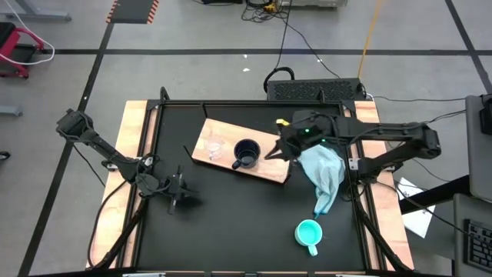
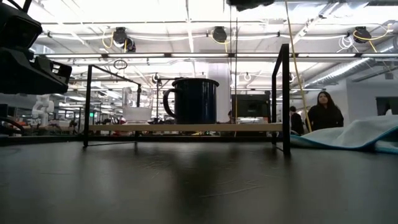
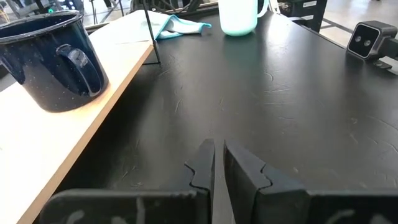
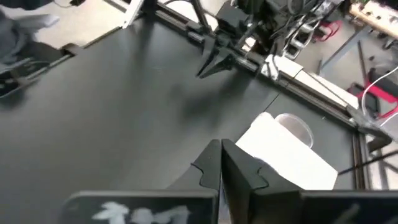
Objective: Stack small to large cups/mugs on shelf
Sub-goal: Put the light blue mug on the shelf
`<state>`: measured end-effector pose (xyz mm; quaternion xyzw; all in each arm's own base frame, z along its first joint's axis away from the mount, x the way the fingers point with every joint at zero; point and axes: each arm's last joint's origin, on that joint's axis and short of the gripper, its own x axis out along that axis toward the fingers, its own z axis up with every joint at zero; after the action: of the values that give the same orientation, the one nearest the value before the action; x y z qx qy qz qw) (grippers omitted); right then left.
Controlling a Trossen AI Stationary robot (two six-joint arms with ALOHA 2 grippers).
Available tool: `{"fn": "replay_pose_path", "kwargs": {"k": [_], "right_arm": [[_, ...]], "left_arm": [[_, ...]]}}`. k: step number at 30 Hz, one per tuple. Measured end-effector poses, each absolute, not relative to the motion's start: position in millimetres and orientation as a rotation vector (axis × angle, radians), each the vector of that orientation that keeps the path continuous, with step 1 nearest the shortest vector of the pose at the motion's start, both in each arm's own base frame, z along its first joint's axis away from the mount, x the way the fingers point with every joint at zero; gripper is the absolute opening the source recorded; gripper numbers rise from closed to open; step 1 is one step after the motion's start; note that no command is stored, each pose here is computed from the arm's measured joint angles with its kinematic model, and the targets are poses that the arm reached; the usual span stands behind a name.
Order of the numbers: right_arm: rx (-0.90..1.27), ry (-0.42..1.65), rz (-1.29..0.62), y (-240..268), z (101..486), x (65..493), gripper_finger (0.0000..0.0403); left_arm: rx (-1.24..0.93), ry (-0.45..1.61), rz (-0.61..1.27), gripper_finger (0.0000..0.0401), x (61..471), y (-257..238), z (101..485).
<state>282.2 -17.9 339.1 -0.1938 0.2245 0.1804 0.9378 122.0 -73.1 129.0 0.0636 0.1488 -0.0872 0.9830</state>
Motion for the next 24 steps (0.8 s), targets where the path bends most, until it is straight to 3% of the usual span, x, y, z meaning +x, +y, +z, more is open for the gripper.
{"fn": "replay_pose_path", "kwargs": {"k": [9,14,24], "right_arm": [[-0.319,0.6,0.536,27,342,247,0.0],[-0.291,0.692,0.536,62,338,234,0.0],[-0.296,0.524,0.572,105,313,206,0.0]], "left_arm": [[0.129,0.301,-0.176,0.0037,122,-73,129],[0.143,0.302,-0.177,0.0037,122,-73,129],[0.168,0.297,-0.18,0.0037,122,-73,129]]}}
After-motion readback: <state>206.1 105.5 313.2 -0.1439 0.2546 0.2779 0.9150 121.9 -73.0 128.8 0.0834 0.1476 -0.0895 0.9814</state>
